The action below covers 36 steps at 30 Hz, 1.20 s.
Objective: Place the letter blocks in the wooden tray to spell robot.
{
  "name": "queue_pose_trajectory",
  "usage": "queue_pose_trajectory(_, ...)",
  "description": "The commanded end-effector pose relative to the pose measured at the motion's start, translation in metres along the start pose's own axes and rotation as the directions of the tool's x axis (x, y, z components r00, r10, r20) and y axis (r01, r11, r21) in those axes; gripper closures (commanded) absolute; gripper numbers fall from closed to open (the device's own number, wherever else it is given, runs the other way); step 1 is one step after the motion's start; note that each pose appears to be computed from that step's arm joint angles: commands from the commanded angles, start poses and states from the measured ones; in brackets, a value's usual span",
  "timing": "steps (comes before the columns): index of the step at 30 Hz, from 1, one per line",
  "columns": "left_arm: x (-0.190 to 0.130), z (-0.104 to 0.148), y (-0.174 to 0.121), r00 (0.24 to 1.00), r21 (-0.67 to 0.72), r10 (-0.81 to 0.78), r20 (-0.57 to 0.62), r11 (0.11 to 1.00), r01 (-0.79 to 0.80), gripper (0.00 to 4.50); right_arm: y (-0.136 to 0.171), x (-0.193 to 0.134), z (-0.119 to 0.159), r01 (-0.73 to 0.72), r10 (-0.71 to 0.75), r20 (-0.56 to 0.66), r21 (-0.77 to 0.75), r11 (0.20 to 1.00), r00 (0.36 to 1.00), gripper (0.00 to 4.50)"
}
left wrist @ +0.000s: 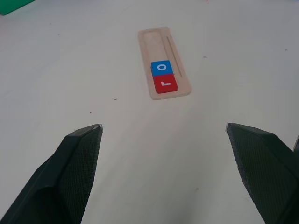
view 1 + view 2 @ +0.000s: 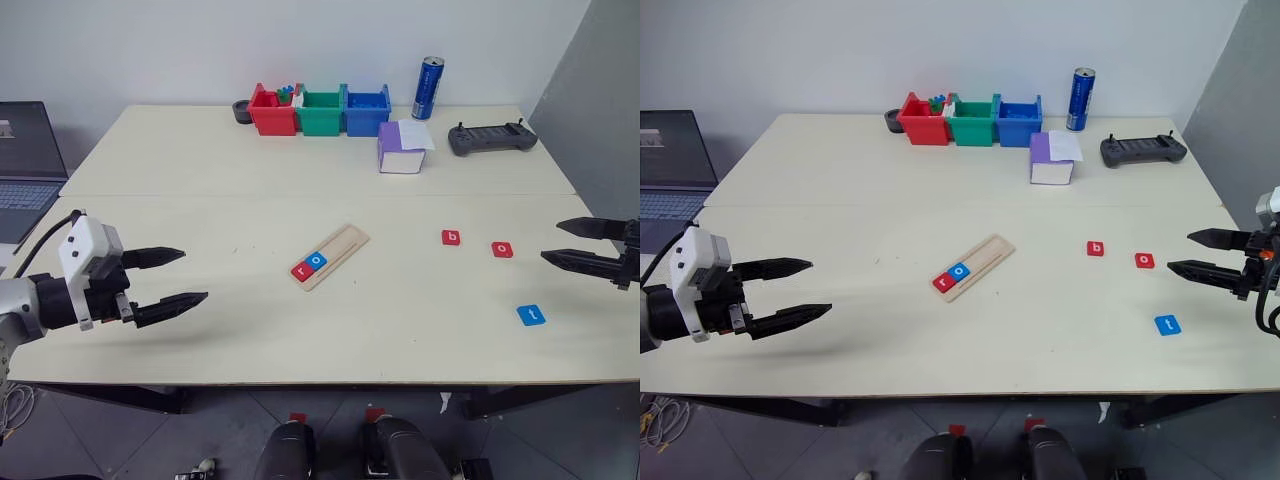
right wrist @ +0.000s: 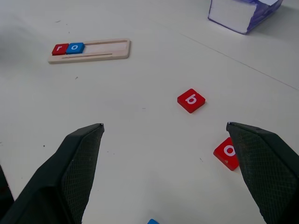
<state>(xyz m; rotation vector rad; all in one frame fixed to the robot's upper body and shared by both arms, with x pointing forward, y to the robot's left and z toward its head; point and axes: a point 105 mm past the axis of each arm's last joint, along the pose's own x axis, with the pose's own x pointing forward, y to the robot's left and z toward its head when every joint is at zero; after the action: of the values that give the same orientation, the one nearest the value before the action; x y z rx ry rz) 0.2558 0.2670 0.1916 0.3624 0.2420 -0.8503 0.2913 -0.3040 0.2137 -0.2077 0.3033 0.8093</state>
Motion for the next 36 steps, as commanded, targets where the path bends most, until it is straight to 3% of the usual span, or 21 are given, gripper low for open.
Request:
queue_pose_trajectory(1,-0.002,0.008,0.002,0.999,0.061,0.030,0.017,0.998,-0.031,0.00,0.000,-0.004,0.008,0.010,-0.010,0.007,-0.036,0.999,1.000,0.03)
queue_pose_trajectory(5,-0.002,0.012,0.004,0.997,-0.010,0.044,0.059,0.999,-0.043,0.00,0.001,-0.005,0.008,0.010,-0.010,0.005,-0.037,0.999,1.000,0.03)
queue_pose_trajectory(23,0.005,0.012,-0.002,0.997,0.005,0.033,0.071,0.999,-0.034,0.00,0.001,-0.002,0.007,0.008,-0.009,-0.004,-0.043,0.999,1.000,0.03)
queue_pose_trajectory(28,0.009,0.034,0.006,0.964,0.034,0.068,0.257,0.996,-0.080,0.00,0.000,-0.002,0.009,0.014,-0.013,0.002,-0.051,0.999,1.000,0.03)
queue_pose_trajectory(36,0.014,0.021,-0.005,0.982,0.009,0.020,0.190,1.000,-0.022,0.00,-0.001,-0.002,0.013,0.017,-0.016,0.004,-0.062,0.998,1.000,0.03)
